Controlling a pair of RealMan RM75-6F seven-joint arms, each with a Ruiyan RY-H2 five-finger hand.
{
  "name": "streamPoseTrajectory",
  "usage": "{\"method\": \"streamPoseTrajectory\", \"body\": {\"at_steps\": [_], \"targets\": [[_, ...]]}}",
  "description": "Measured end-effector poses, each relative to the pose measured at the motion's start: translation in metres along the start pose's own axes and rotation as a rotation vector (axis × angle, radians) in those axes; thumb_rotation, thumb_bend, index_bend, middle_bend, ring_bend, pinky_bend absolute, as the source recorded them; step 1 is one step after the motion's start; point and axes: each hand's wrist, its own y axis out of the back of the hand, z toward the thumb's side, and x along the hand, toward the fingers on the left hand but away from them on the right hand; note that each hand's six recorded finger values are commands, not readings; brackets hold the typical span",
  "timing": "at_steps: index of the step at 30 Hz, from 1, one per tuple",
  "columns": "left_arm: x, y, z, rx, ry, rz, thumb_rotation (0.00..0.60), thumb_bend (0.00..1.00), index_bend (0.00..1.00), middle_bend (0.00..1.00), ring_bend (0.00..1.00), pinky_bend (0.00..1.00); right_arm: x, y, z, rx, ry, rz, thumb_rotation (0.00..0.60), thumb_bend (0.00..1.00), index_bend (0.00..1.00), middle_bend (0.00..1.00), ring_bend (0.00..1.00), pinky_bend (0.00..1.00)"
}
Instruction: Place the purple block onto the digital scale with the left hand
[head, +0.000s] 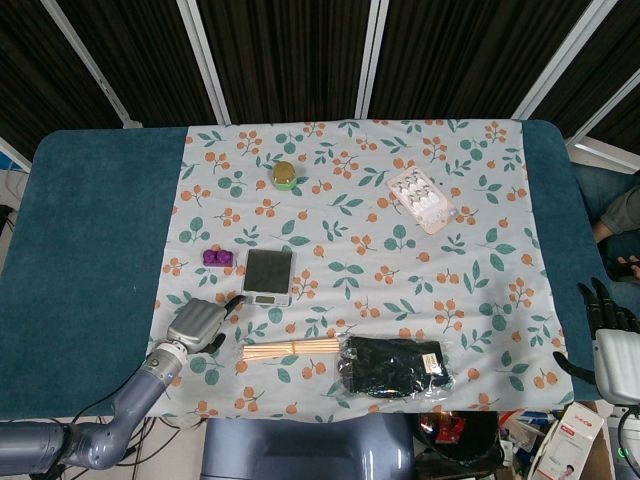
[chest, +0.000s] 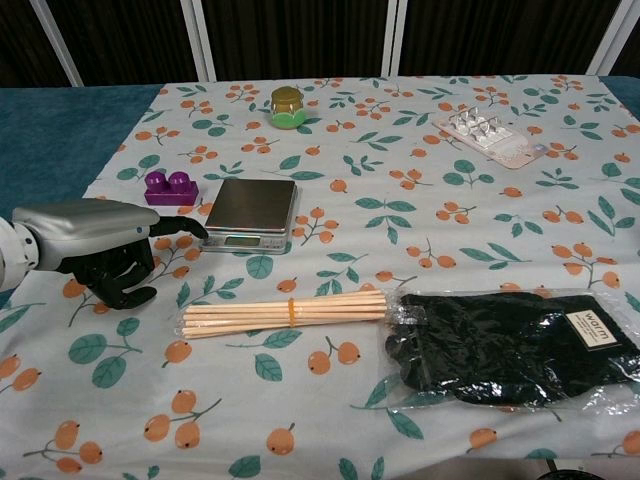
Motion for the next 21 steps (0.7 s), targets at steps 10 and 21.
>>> {"method": "streamPoseTrajectory", "body": {"at_steps": [10,21], "targets": [[-0.003,0.0007,-0.0005,0.0,-0.003,-0.001,0.6,0.46,0.12,0.8,0.72,0.62,0.0,-0.0003,0.0009,0.0,0.005,0.0,0.6,0.06,0.05,0.01,0.17,0.19],[-0.0023,0.0021,-0.0024,0.001,-0.001,0.002,0.6,0.46,0.12,0.8,0.72,0.62,-0.0004,-0.0003,0.0014,0.002,0.006,-0.002,0.6,0.06,0.05,0.01,0.17,0.19]]}}
